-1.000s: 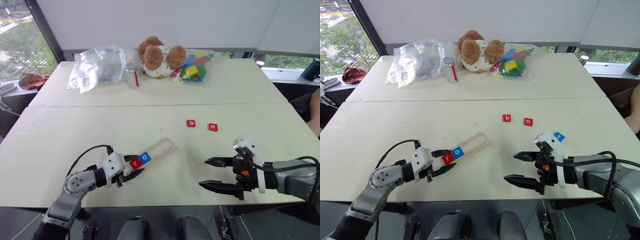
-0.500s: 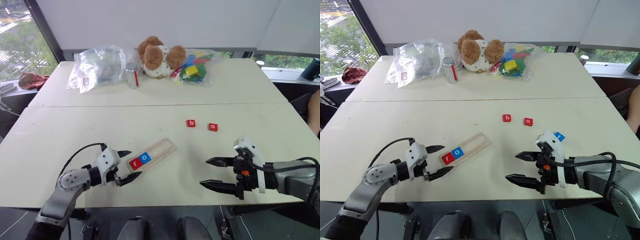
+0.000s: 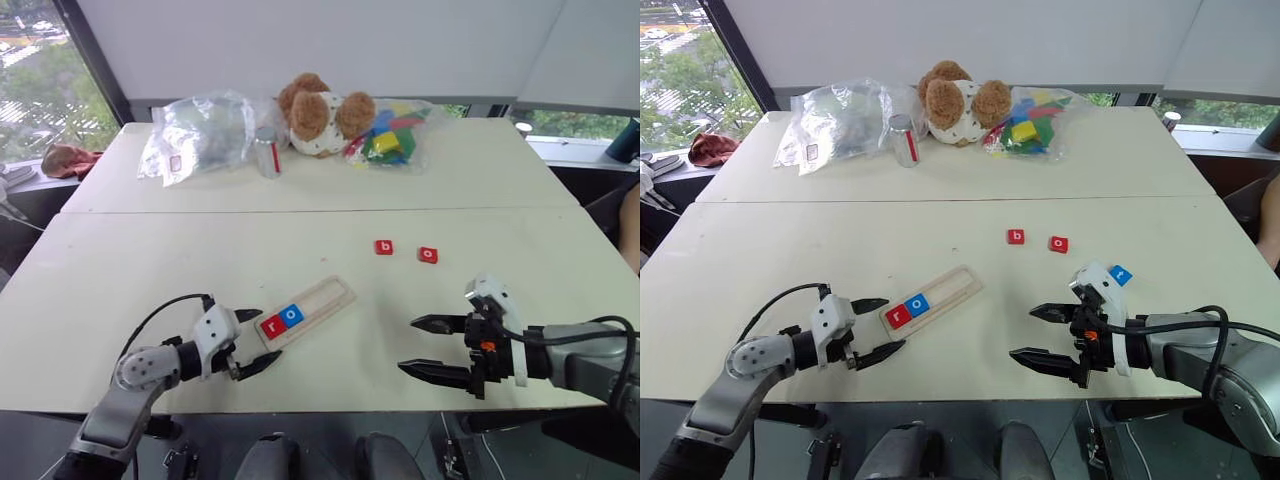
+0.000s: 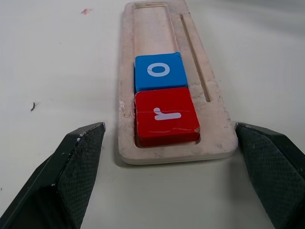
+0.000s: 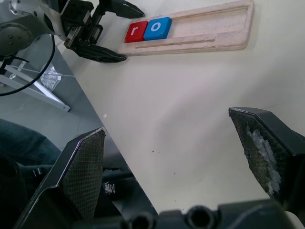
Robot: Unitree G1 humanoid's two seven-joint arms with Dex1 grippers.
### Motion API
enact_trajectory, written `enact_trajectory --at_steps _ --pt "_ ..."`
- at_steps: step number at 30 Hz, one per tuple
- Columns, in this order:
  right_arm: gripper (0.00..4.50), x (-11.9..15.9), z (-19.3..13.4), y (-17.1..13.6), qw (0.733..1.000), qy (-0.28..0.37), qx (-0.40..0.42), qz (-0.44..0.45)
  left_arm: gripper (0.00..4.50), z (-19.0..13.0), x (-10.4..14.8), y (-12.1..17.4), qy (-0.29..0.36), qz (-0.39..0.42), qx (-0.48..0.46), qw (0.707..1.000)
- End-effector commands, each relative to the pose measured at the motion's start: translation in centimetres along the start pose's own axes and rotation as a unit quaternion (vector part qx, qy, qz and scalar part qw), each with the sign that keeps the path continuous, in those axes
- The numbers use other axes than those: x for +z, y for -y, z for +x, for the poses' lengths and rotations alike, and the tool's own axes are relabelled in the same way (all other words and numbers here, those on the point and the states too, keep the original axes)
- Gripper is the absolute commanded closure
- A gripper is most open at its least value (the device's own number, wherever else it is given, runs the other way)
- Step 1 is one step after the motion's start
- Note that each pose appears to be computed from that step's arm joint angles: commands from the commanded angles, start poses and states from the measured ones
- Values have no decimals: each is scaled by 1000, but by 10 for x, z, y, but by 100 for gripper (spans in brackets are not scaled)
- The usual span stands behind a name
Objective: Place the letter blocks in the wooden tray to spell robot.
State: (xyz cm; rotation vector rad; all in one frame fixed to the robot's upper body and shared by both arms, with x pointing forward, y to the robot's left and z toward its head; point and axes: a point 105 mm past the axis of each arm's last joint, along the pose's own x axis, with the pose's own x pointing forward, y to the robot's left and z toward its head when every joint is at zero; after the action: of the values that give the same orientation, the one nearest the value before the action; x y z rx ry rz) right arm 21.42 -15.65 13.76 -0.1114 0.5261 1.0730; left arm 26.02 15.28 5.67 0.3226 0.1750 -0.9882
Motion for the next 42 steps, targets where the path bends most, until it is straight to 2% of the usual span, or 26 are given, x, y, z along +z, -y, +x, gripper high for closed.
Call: enact_trajectory --at_steps 1,2,3,9,13,16,23,30,35,37,38,42 --pt "0 4 -3 1 1000 8 -6 -10 85 2 -18 1 -30 -11 -1 999" --pt "0 4 -3 1 1000 8 -7 -10 125 2 -18 0 -29 -9 -2 1000" --pt "0 3 -3 1 1000 7 -7 -9 139 3 -17 -1 -28 -5 -6 1000" --pt "0 -2 -6 5 1000 4 -15 0 139 -3 8 -27 -18 43 -39 998" --pt "0 -3 -9 18 999 3 -35 -6 139 6 36 -52 -19 93 -131 987" --pt "0 1 -11 25 998 11 -51 -19 139 17 45 -59 -17 117 -173 978" --pt "0 5 -12 31 996 20 -76 -32 139 45 45 -43 -11 153 -269 951" --pt "0 9 -13 37 993 30 -107 -46 139 73 45 -43 -4 145 -269 952" --pt "0 11 -10 39 991 35 -121 -51 139 82 41 -40 0 140 -263 955" --pt "0 11 -9 39 990 36 -124 -52 34 84 41 -40 1 139 -259 956" --pt "0 12 -9 40 990 39 -128 -54 3 84 41 -40 2 135 -259 956" --pt "0 16 -7 48 985 43 -159 -53 3 83 44 -41 11 139 -250 958"
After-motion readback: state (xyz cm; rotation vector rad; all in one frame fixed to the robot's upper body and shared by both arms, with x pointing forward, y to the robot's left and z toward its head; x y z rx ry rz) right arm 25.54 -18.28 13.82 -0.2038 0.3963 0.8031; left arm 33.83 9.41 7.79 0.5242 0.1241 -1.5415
